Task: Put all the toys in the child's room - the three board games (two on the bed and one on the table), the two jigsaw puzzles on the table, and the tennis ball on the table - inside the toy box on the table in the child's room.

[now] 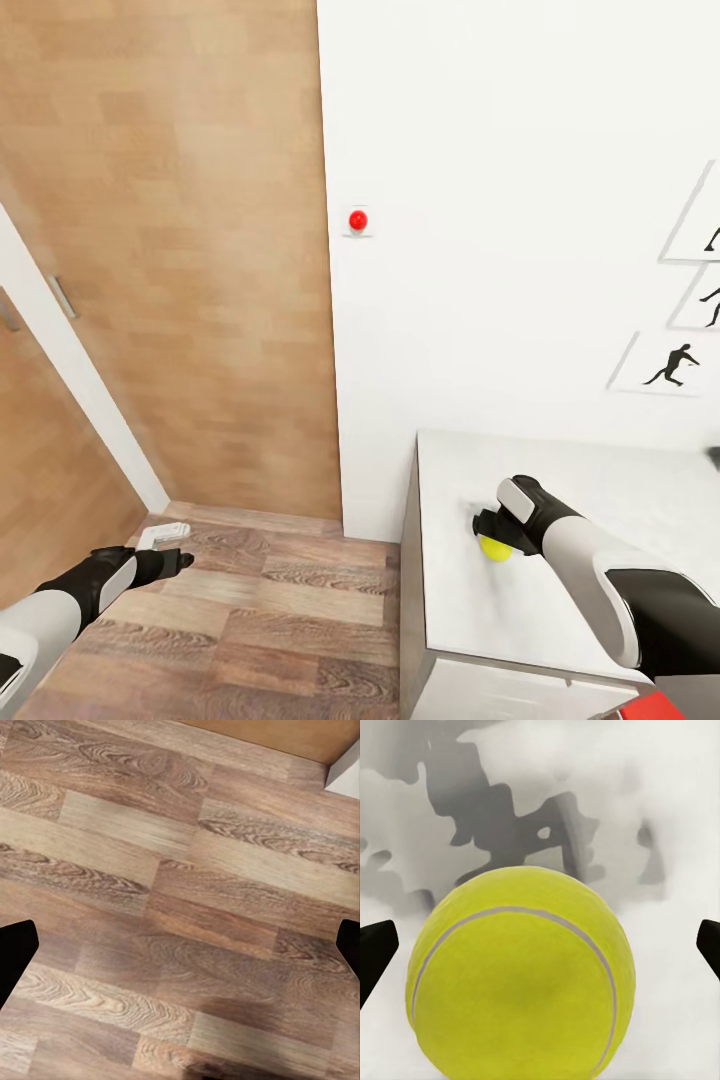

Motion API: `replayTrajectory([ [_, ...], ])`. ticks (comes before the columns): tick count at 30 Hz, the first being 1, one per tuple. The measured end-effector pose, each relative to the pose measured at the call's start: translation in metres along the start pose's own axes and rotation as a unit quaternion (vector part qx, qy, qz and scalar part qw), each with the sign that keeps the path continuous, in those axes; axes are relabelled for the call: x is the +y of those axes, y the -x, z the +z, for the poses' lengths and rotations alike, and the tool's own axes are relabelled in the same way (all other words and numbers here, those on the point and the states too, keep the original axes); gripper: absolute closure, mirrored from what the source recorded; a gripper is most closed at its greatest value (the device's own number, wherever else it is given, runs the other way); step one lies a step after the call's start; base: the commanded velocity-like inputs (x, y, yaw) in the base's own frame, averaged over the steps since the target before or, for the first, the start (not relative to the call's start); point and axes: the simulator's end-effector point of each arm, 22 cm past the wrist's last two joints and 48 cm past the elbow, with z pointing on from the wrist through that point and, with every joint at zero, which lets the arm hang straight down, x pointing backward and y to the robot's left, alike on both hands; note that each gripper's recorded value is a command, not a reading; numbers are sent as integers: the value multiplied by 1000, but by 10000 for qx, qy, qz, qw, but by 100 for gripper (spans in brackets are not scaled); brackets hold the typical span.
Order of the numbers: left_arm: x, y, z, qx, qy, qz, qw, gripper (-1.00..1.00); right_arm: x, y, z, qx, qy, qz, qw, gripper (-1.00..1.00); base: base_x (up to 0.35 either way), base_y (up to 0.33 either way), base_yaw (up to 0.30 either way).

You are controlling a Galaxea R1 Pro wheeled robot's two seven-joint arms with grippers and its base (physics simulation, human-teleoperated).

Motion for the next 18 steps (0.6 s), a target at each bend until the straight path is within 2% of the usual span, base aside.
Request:
replayTrajectory([
  [18, 0, 0, 0, 0, 1, 0, 10000, -100, 0, 0, 0, 0, -1, 0, 10000, -100, 0, 0, 0],
])
